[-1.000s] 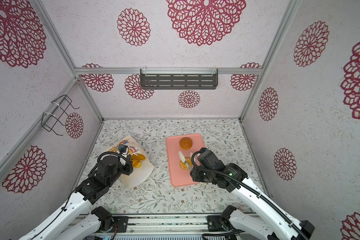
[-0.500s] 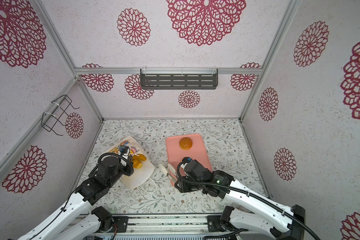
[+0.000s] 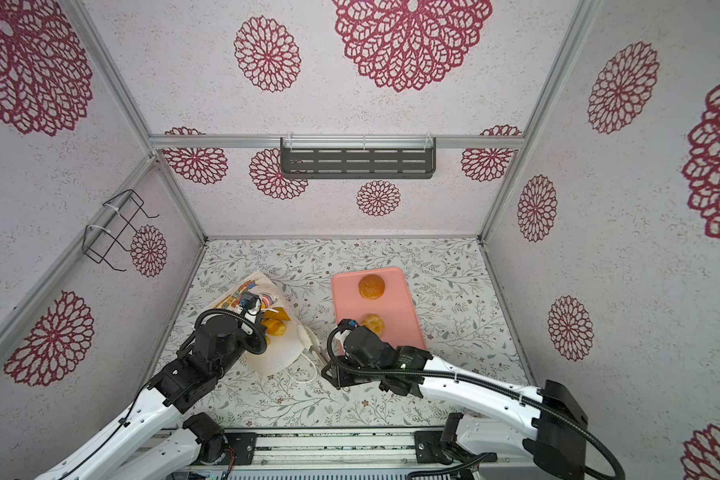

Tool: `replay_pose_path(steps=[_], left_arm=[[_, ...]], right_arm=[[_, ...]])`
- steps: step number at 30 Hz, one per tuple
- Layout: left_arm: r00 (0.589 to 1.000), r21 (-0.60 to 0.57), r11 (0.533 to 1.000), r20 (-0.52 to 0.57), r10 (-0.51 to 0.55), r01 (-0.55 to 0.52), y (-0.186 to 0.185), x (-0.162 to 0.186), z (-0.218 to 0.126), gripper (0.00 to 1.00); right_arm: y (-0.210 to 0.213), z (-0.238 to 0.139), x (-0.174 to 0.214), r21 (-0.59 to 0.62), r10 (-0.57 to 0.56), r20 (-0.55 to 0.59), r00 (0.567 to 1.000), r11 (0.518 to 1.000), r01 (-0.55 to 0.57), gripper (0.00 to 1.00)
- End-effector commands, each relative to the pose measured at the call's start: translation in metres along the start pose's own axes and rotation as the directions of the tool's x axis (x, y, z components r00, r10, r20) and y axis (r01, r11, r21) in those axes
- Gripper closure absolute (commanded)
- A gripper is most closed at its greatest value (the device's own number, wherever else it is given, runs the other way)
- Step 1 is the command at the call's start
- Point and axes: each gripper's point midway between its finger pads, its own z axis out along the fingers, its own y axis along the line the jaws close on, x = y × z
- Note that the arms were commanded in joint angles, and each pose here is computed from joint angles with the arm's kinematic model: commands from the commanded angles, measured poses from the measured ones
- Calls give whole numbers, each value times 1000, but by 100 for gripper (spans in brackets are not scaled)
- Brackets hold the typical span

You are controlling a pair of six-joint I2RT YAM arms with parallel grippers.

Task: Take the fake bread out of the paper bag
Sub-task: 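Carry the tongs with the right gripper toward the bag mouth, then push the tongs tips into the bag mouth toward the yellow bread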

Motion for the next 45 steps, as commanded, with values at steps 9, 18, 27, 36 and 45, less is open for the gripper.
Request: replay_pose_path(steps=[9, 18, 27, 36, 45], left_arm=[[998, 28, 1000, 56, -6, 4, -8, -14, -2, 100], [999, 13, 1000, 40, 3, -3, -6, -12, -1, 100], [999, 12, 1000, 41, 1, -1, -7, -12, 0, 100], [999, 17, 1000, 47, 1, -2, -7, -12, 0, 100], [999, 23, 1000, 52, 3, -4, -8, -14, 0, 100]], right_arm=[[40, -15, -21, -84, -31, 89, 996, 996, 38, 69], [2, -62, -10, 83, -17, 115, 993, 997, 7, 71], [34, -41, 18, 9, -92, -5, 996, 996, 92, 71], [58, 5, 22, -11, -180, -105, 978, 984, 180, 71], [41, 24, -3, 66, -164, -102, 981, 983, 171, 71]])
